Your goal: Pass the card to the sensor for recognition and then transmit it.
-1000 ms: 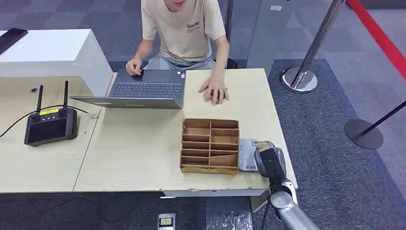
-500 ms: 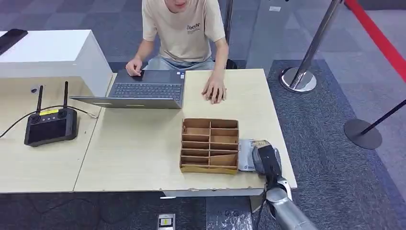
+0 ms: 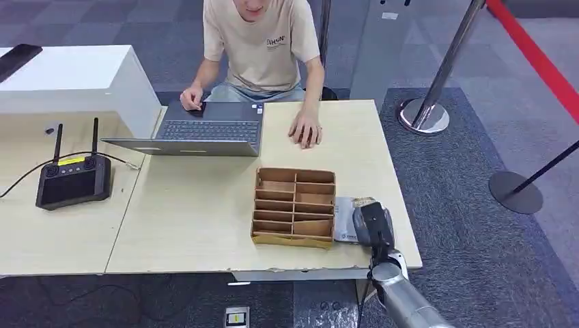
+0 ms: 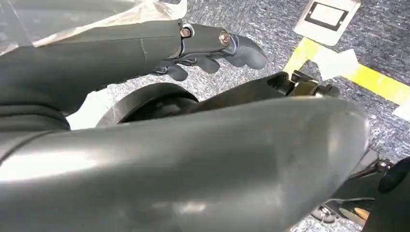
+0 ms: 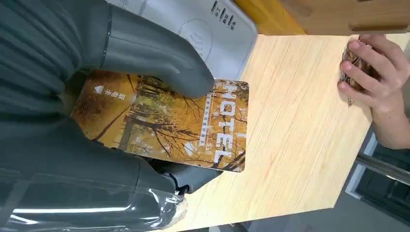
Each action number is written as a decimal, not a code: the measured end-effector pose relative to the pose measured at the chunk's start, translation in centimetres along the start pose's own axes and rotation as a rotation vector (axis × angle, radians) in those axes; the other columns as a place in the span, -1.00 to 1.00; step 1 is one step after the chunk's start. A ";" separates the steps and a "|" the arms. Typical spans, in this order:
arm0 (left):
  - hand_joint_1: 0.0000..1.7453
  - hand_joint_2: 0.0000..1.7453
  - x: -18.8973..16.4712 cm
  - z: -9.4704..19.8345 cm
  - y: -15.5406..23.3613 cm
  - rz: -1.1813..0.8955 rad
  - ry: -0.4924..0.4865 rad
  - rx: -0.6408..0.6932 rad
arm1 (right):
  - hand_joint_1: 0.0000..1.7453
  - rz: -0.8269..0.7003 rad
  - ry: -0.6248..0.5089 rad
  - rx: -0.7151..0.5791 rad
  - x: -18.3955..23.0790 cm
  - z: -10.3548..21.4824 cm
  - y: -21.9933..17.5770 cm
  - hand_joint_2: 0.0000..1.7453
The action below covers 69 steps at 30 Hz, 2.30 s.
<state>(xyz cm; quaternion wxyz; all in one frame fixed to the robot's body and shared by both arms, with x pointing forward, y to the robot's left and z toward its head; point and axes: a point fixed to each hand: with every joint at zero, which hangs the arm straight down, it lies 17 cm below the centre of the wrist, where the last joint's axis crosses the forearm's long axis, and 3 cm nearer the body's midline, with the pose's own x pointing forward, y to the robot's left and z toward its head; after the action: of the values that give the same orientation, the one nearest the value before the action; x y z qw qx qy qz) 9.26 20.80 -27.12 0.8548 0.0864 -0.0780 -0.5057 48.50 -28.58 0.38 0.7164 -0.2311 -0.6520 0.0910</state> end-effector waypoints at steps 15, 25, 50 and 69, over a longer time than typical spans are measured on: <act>-1.00 -1.00 -0.1 0.0 -0.3 -0.014 -0.001 -0.012 | 1.00 0.104 -0.036 -0.059 1.2 -1.0 -1.9 1.00; -1.00 -1.00 -0.5 0.1 -0.5 -0.051 0.013 -0.020 | 1.00 0.403 -0.282 -0.167 11.8 -3.1 -7.6 1.00; -1.00 -1.00 -0.3 0.0 0.3 -0.095 0.019 -0.012 | 1.00 0.898 -0.963 -0.440 44.1 3.3 -9.6 1.00; -1.00 -1.00 1.3 0.2 0.5 -0.116 -0.012 -0.024 | 1.00 1.469 -1.064 -0.167 43.1 -1.5 5.5 1.00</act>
<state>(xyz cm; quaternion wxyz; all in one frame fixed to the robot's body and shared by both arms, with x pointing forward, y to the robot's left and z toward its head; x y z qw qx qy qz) 10.29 19.87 -26.72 0.8245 0.0777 -0.0720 -0.5559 56.68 -5.46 36.33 0.0636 -0.5669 -0.5897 0.5717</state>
